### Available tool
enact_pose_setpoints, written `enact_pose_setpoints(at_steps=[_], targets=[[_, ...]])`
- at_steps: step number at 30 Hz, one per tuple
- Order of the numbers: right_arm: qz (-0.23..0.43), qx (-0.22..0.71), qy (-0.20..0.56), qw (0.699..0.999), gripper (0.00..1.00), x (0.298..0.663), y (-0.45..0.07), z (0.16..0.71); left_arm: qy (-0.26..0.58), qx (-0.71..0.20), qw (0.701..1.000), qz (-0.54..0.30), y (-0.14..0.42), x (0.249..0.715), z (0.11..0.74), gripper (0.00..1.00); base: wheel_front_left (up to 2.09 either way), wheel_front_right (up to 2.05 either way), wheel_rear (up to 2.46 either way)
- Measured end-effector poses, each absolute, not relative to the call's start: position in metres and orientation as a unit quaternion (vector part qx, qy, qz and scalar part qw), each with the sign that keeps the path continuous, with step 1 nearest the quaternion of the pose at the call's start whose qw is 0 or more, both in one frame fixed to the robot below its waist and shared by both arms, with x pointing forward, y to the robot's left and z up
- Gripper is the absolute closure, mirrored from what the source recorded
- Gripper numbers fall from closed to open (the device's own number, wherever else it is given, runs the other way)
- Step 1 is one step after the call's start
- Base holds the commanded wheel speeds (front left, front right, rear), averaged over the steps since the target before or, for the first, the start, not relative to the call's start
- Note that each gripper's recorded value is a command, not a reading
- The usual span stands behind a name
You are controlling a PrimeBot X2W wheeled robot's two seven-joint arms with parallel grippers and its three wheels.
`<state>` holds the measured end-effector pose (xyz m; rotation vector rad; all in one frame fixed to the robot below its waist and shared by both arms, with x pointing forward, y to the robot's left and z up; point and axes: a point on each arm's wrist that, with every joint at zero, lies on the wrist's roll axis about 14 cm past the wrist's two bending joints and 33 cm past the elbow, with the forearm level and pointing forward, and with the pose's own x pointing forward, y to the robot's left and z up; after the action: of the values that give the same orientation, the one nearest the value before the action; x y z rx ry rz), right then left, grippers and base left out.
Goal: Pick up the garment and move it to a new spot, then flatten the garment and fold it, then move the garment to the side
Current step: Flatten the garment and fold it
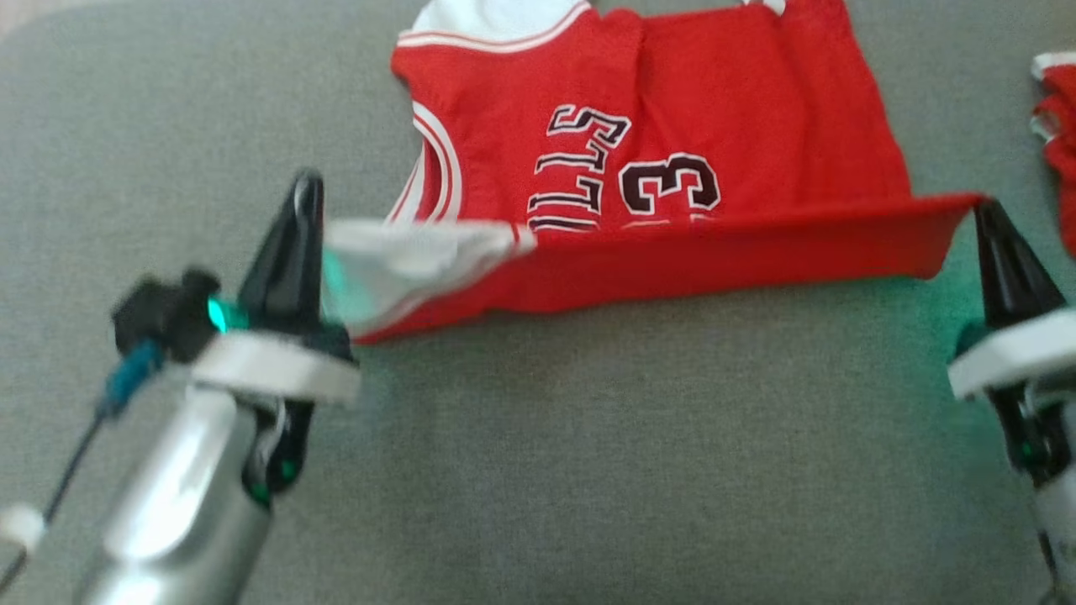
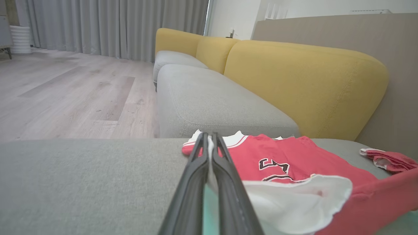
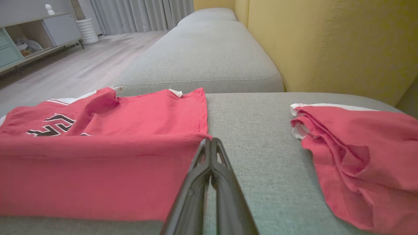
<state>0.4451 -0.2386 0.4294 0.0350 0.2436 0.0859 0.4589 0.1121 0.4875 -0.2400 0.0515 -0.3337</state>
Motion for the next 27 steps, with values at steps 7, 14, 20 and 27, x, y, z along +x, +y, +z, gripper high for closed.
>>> enact_pose_setpoints(at_steps=[7,14,20,27], targets=[[0.059,0.008,0.136,0.989,1.00,0.490,-0.230,0.413,0.020,-0.084,0.978,-0.191,0.098,0.524,0.482,1.00,0.00,0.00,0.00],[0.068,0.003,0.142,0.988,1.00,0.514,-0.225,0.399,0.027,-0.046,0.976,-0.211,0.089,0.550,0.466,1.00,0.00,0.00,0.00],[0.060,0.009,0.137,0.989,0.00,0.517,-0.228,0.402,0.052,-0.035,0.976,-0.208,0.089,0.545,0.450,0.00,0.00,0.00,0.00],[0.047,0.031,0.095,0.994,0.00,0.507,-0.230,0.432,0.034,-0.032,0.986,-0.163,0.100,0.509,0.459,0.00,0.00,0.00,0.00]])
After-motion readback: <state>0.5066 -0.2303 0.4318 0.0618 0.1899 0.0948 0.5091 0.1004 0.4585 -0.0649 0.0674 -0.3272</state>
